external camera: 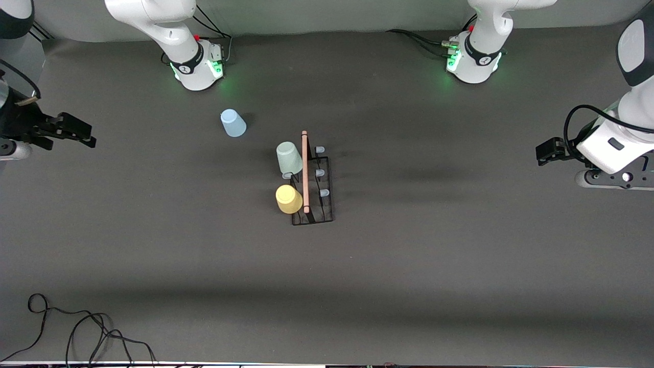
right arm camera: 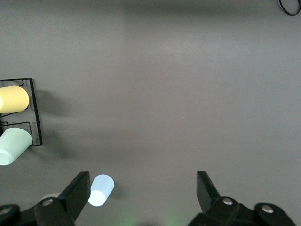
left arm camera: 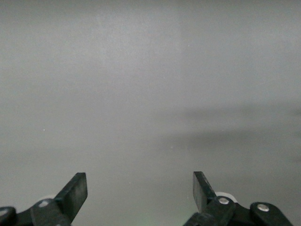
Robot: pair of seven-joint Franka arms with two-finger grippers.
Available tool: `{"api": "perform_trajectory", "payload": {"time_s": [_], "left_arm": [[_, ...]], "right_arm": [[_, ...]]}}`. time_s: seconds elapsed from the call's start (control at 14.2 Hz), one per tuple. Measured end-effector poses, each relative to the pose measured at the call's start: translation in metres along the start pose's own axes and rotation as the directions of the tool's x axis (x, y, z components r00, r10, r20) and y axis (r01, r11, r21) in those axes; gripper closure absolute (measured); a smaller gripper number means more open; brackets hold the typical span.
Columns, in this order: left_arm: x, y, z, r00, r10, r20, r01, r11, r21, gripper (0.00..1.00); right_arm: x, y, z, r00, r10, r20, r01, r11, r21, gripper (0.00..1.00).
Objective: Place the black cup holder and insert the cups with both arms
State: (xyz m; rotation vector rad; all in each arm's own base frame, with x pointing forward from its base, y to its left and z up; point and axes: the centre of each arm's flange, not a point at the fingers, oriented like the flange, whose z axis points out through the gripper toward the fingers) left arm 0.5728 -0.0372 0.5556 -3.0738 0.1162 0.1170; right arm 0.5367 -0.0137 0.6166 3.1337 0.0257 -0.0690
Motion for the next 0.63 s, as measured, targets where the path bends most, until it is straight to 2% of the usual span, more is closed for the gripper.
{"api": "perform_trajectory", "payload": {"time_s": [0.63], "left_arm": [[0.0006,-0.0006,0.0,1.0,-0.001,-0.004,0.001,1.0,0.0,0.0]], "right_arm": [[-0.0012,-0.0085,0.0008,1.0,-0.019,0.013,0.019,1.0,-0.001,0.0]]}}
